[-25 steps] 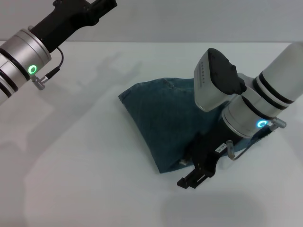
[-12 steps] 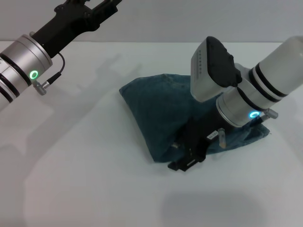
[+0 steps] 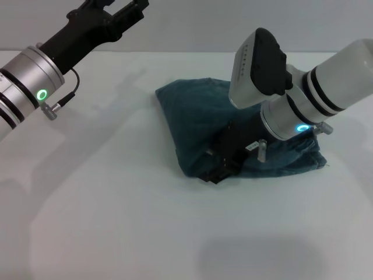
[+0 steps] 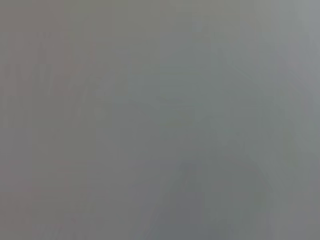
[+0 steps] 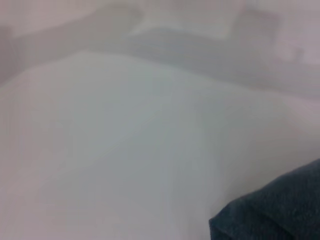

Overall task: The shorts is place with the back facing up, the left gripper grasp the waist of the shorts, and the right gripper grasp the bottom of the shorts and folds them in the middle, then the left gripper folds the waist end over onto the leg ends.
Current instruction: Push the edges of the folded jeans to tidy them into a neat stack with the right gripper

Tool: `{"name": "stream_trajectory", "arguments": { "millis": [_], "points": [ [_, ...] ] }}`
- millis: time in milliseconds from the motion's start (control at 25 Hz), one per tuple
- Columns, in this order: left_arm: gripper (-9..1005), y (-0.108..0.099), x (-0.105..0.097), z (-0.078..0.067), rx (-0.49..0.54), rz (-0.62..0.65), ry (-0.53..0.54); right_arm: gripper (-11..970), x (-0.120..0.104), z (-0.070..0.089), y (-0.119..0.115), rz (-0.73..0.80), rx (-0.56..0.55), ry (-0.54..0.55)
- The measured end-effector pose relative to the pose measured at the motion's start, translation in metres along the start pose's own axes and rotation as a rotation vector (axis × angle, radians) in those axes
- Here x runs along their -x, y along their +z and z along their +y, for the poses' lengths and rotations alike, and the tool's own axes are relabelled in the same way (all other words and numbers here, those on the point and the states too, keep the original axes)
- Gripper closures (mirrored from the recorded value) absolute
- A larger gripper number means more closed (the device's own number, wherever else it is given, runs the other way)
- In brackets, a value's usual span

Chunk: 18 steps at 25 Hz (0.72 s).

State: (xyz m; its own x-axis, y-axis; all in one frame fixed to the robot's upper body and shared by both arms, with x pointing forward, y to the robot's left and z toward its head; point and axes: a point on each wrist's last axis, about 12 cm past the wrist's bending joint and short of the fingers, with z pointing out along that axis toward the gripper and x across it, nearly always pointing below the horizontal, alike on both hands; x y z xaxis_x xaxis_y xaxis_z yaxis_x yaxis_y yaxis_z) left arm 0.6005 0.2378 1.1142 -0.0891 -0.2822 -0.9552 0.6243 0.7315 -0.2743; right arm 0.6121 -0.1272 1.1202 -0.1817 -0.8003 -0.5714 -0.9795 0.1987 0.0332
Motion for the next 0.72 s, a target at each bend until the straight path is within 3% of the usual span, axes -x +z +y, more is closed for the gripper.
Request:
{"name": "stream_trajectory", "arguments": {
  "millis": [200, 320, 440, 640, 720],
  "points": [
    [150, 0.002, -0.003, 0.002, 0.008, 0.017, -0.002, 329, 0.001, 0.002, -0.002, -0.038, 0.013, 0.005],
    [149, 0.003, -0.003, 0.002, 0.008, 0.018, 0.0, 329, -0.001, 0.01, -0.003, -0.025, 0.082, -0.021],
    [149, 0.003, -0.003, 0.003, 0.009, 0.018, 0.002, 329, -0.005, 0.022, -0.007, -0.016, 0.167, -0.062],
    [149, 0.004, -0.003, 0.004, 0.015, 0.022, 0.0, 329, -0.019, 0.057, -0.029, -0.113, 0.384, -0.204],
    [149, 0.004, -0.004, 0.004, 0.016, 0.024, 0.0, 329, -0.022, 0.062, -0.036, -0.148, 0.402, -0.218]
  ]
}}
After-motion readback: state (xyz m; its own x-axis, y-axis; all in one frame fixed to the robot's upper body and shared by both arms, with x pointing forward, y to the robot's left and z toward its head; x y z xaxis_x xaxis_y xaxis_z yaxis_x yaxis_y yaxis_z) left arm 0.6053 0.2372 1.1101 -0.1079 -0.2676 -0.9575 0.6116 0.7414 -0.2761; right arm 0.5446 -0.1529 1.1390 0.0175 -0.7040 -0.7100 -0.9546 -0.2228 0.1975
